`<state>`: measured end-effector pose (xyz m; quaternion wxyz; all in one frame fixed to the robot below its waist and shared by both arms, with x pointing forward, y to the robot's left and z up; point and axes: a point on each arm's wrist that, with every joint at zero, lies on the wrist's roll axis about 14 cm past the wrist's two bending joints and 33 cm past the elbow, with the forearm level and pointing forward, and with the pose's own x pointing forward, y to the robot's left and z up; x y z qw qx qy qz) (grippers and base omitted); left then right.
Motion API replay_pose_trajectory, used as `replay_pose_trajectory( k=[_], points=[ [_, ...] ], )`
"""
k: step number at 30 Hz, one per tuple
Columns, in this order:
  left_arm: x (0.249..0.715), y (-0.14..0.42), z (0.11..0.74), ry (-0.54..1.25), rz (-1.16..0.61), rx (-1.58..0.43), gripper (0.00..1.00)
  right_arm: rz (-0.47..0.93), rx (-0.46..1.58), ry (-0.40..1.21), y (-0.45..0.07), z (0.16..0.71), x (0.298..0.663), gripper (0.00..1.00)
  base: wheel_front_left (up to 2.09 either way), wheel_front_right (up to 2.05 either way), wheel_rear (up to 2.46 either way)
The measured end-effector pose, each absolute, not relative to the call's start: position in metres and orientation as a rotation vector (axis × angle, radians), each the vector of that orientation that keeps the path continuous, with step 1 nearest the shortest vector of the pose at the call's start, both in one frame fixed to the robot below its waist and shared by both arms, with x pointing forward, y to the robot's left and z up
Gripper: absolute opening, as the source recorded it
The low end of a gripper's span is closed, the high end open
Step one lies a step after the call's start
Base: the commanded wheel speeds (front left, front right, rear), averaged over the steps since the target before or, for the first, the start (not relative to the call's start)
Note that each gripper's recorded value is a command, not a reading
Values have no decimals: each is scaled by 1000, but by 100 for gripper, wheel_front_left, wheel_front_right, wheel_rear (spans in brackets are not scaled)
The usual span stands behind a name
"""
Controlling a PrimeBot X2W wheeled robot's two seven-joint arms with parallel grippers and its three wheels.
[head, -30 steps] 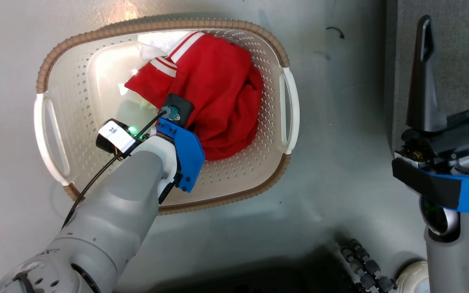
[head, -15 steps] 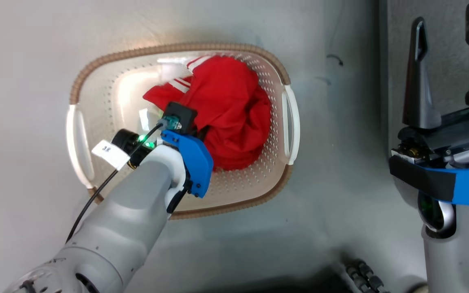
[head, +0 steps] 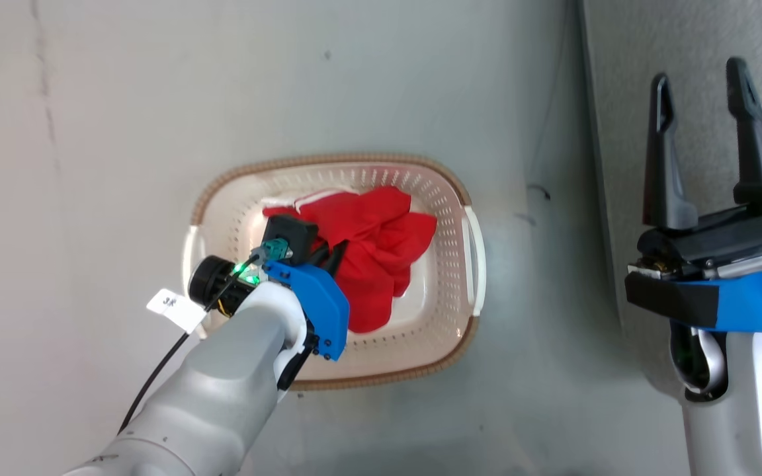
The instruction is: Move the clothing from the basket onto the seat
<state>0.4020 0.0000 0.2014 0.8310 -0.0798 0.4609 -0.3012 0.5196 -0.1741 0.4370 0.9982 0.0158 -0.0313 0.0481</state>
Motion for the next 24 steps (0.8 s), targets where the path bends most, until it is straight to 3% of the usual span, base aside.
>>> replay_pose_trajectory(
  k=[24],
  points=[
    [452,40,398,415,-537,-132,0,138,75,-220,-154,539,457,100,0,0,0]
  ],
)
